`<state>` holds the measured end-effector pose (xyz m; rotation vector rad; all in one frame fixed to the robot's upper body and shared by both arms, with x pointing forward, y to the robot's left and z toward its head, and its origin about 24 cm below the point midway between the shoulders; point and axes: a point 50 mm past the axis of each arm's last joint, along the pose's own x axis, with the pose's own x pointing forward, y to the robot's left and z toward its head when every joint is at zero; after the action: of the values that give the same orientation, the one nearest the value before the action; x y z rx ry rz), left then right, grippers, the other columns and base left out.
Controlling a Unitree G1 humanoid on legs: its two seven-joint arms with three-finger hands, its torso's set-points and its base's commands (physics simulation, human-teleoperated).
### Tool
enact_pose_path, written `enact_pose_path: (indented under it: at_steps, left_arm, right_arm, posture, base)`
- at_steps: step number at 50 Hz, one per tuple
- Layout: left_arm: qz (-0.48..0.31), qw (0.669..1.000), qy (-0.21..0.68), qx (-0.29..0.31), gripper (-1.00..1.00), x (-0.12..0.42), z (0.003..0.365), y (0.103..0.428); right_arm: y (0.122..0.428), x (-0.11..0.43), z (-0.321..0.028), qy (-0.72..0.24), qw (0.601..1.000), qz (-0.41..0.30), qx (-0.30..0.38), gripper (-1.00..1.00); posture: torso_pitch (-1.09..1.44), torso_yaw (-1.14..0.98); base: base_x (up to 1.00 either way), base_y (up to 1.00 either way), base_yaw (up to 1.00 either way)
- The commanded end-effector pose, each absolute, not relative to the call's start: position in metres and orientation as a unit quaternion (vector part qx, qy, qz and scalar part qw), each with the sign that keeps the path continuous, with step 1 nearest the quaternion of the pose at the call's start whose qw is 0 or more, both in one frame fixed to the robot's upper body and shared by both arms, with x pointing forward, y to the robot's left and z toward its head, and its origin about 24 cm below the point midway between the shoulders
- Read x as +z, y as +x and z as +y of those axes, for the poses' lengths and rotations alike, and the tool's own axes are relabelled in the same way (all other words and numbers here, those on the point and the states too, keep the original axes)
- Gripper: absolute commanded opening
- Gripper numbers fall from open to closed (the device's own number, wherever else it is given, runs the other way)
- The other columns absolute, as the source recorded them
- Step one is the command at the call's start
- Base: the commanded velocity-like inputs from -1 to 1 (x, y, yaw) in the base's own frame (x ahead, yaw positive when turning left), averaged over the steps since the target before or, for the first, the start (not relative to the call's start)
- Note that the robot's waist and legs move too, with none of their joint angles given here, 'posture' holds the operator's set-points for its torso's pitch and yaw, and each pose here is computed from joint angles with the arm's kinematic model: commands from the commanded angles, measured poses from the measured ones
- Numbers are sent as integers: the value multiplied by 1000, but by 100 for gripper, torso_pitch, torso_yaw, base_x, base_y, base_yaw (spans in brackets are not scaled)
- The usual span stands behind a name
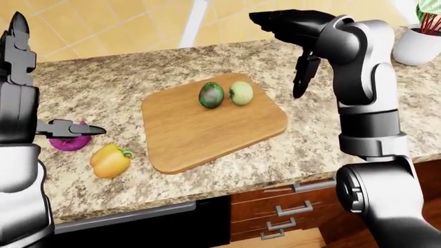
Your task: Place the avocado, onion, tomato and bell pepper on the cutting board.
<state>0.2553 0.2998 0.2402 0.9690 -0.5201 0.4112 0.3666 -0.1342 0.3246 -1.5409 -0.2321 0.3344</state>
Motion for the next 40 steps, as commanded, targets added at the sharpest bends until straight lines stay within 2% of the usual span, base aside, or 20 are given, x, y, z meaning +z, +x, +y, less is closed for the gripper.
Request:
enact_pose_path:
  at_steps: [1, 17, 24, 27, 40]
  left_arm:
    - [-286, 800, 484, 210, 100, 257, 296, 249]
    - [-288, 785, 516, 185, 100, 253, 291, 240]
    - [-292, 769, 536, 189, 100, 255, 291, 237]
    - [-300, 750, 555, 199, 100, 256, 290, 232]
    - [-294, 739, 569, 208, 100, 253, 293, 229]
  right_arm:
    - [360, 344, -134, -692, 698, -138, 123, 100]
    - [359, 341, -135, -691, 699, -135, 123, 100]
    - [360, 340, -135, -691, 699, -135, 123, 100]
    - [359, 341, -135, -691, 699, -134, 122, 100]
    - [358, 341, -137, -692, 700, -132, 120, 100]
  posture:
    - [0, 0]
    - [0, 0]
    - [0, 0]
    - [0, 0]
    - [0, 0]
  base:
    - [0, 0, 0]
    - [0, 0, 0]
    - [0, 0, 0]
    - [0, 0, 0]
    - [0, 0, 0]
